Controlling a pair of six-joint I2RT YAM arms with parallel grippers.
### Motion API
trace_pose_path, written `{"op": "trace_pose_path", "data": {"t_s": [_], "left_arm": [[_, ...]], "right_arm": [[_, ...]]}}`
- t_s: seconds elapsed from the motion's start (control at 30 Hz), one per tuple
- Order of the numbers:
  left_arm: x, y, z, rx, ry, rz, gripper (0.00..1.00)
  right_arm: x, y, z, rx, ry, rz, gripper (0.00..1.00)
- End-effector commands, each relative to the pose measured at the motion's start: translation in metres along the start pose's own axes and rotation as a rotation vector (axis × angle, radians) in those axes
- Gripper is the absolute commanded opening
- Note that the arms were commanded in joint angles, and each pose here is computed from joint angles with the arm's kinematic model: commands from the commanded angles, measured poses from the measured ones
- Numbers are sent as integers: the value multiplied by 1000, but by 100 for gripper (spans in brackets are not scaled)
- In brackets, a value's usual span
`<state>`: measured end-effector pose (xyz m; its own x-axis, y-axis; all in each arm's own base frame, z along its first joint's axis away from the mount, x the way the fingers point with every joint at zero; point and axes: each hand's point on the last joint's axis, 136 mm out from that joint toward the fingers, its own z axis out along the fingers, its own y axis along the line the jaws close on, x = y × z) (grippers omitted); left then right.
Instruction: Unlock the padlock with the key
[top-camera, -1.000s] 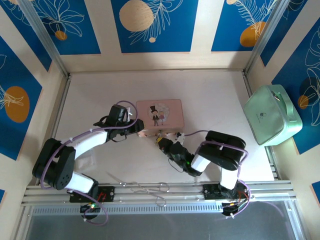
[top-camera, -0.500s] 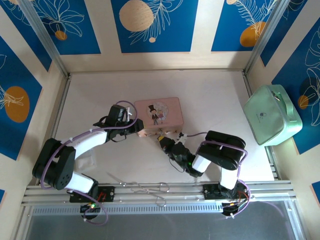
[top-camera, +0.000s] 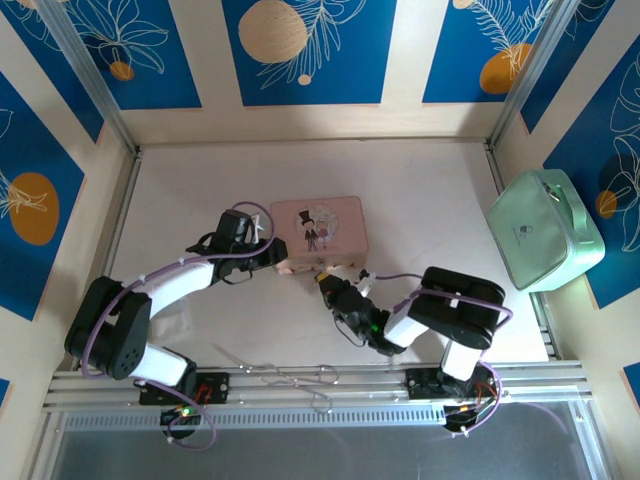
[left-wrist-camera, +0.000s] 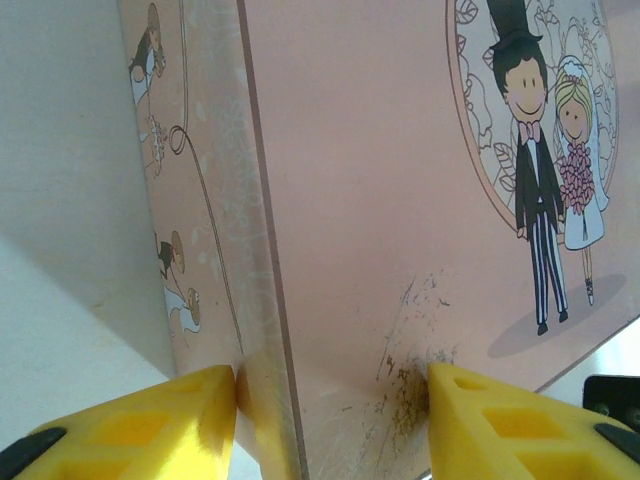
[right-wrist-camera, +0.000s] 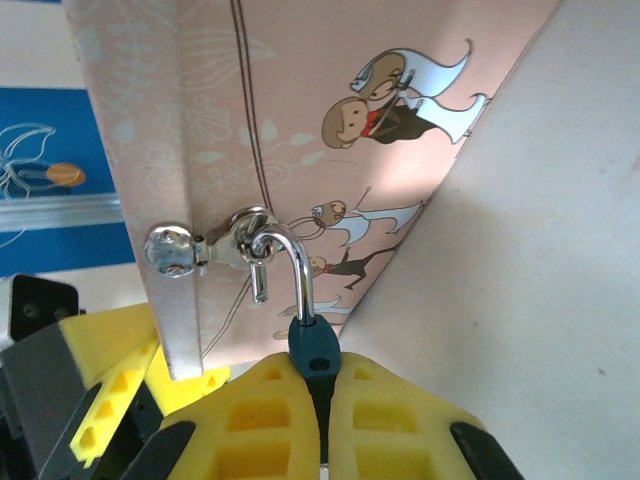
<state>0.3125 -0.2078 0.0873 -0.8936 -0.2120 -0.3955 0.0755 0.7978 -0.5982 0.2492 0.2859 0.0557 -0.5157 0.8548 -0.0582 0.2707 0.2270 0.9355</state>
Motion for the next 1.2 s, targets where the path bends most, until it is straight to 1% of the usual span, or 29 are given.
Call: {"op": "trace_pose_path", "data": {"t_s": [0.0, 0.1, 0.37, 0.47, 0.67, 0.87, 1.0, 1.17], "left_arm": [[40, 46, 3, -151, 135, -45, 49], [41, 46, 3, -146, 139, -42, 48], [40, 40, 1, -124, 141, -42, 47], [41, 41, 1, -120, 143, -42, 46], [45, 44, 1, -125, 148, -45, 46], [46, 44, 3, -117, 152, -46, 46], [46, 44, 3, -117, 150, -46, 46], [47, 46, 4, -120, 149, -47, 45]], "right_arm": [[-40, -40, -10, 168, -212, -23, 0], [-44, -45, -13, 202, -244, -16, 0], [-52, -49, -14, 220, -292, -27, 0], [-51, -43, -9, 211, -274, -46, 0], [-40, -32, 4, 139, -218, -82, 0], [-29, -7, 16, -27, -122, -136, 0], [-24, -6, 16, -47, -96, -156, 0], [-26, -4, 11, -55, -102, -169, 0]]}}
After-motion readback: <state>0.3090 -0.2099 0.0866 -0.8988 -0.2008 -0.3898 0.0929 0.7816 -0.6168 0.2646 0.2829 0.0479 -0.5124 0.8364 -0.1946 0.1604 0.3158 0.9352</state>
